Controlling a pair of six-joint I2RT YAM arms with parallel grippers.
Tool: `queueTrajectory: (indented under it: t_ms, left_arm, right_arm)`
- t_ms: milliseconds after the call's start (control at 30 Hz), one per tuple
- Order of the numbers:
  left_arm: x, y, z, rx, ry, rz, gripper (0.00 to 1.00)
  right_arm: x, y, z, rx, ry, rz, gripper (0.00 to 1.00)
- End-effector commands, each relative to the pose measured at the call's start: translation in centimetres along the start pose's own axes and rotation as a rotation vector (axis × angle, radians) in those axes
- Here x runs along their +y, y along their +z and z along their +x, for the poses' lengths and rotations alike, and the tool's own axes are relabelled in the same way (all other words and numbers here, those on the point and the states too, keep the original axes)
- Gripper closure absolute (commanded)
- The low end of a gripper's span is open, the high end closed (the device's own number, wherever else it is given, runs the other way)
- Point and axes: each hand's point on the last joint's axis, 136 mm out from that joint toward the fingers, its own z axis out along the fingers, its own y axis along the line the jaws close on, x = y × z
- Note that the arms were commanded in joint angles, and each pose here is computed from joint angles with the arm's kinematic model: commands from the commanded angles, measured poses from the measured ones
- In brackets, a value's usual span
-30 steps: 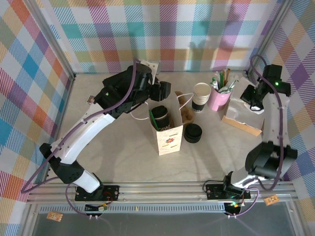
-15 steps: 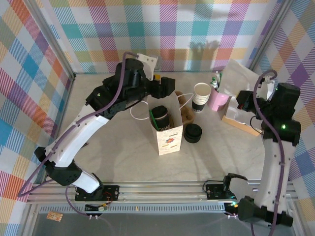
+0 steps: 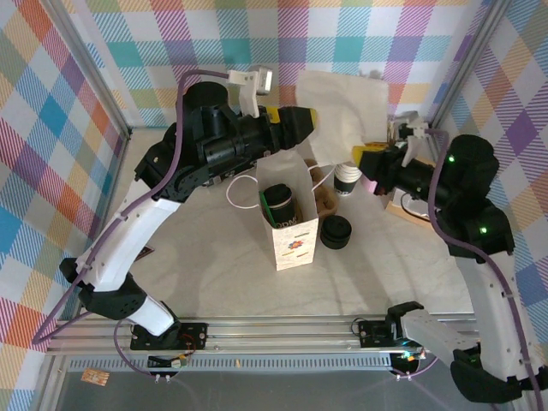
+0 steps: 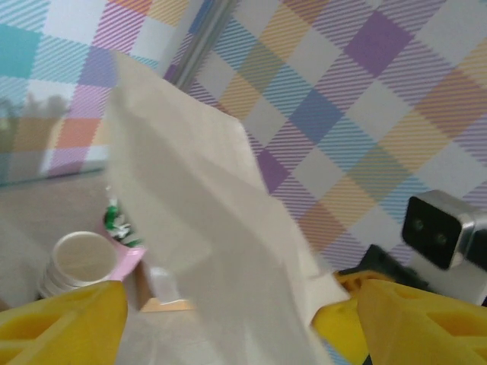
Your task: Pack the takeout coffee
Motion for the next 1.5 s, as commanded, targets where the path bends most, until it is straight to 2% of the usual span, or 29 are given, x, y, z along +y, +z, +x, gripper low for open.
queueTrajectory:
  t_ms: [0,133,200,267,400,467,533,600,667,700,867,1000,1233,1367,1467]
  left_arm:
    - [0.3,0.0,-1.7,-0.054,-0.164,0.084,0.19]
    - [1.0,-0.6,-3.3,-0.116,-0.318,0.213,0.20]
    - [1.3,-0.9,-3.4,-0.118,-0.362,0.259,0.28]
    - [1.6,-1.4,-3.1,-0.111,-0.367,0.272,0.41]
    - [1.6,-2.9,-2.8,-0.126,-0.339,0.275,0.76]
    - [1.5,-3.9,-2.8,-0.148,-0.316,0.280,0.89]
    - [1.4,-4.8,-2.9,-0.167,-0.295,0.282,0.95]
    - [1.0,-5.8,-2.9,-0.181,-0.259,0.285,0.98]
    - [0.9,-6.4,-2.6,-0.187,-0.226,0.279,0.99]
    - [0.9,-6.6,-2.5,-0.188,-0.211,0.275,0.99]
    - [0.1,-7.1,-1.7,-0.165,-0.155,0.315,1.00]
    - [-1.0,-6.9,-1.4,-0.128,-0.143,0.382,1.00]
    - [-2.0,-6.3,-0.6,-0.066,-0.193,0.489,1.00]
    - [-2.0,-5.8,0.5,-0.021,-0.209,0.513,1.00]
    - [-1.6,-5.4,1.2,0.002,-0.220,0.509,1.00]
  right_arm:
    - [2.4,0.4,-2.4,-0.067,-0.095,-0.061,1.00]
    - [4.0,2.1,-2.1,-0.044,-0.102,-0.130,1.00]
    - [4.7,3.0,-2.0,-0.041,-0.104,-0.160,1.00]
    - [5.6,3.8,-1.9,-0.039,-0.112,-0.193,1.00]
    - [6.2,5.3,-0.9,-0.002,-0.109,-0.213,1.00]
    - [5.7,5.7,-0.4,0.008,-0.098,-0.184,1.00]
    - [4.9,5.9,-0.2,0.011,-0.082,-0.141,0.97]
    - [4.2,5.7,0.0,0.032,-0.060,-0.092,0.74]
    - [3.7,5.6,0.5,0.067,-0.043,-0.064,0.45]
    - [3.7,5.4,0.8,0.091,-0.031,-0.059,0.35]
    - [4.2,5.0,1.0,0.144,0.018,-0.069,0.12]
    - [6.0,5.7,0.1,0.123,0.065,-0.179,0.01]
    - [5.9,8.4,0.5,0.138,0.161,-0.232,0.01]
    - [7.1,9.6,0.7,0.156,0.224,-0.334,0.00]
    - [7.8,9.7,0.8,0.161,0.236,-0.388,0.10]
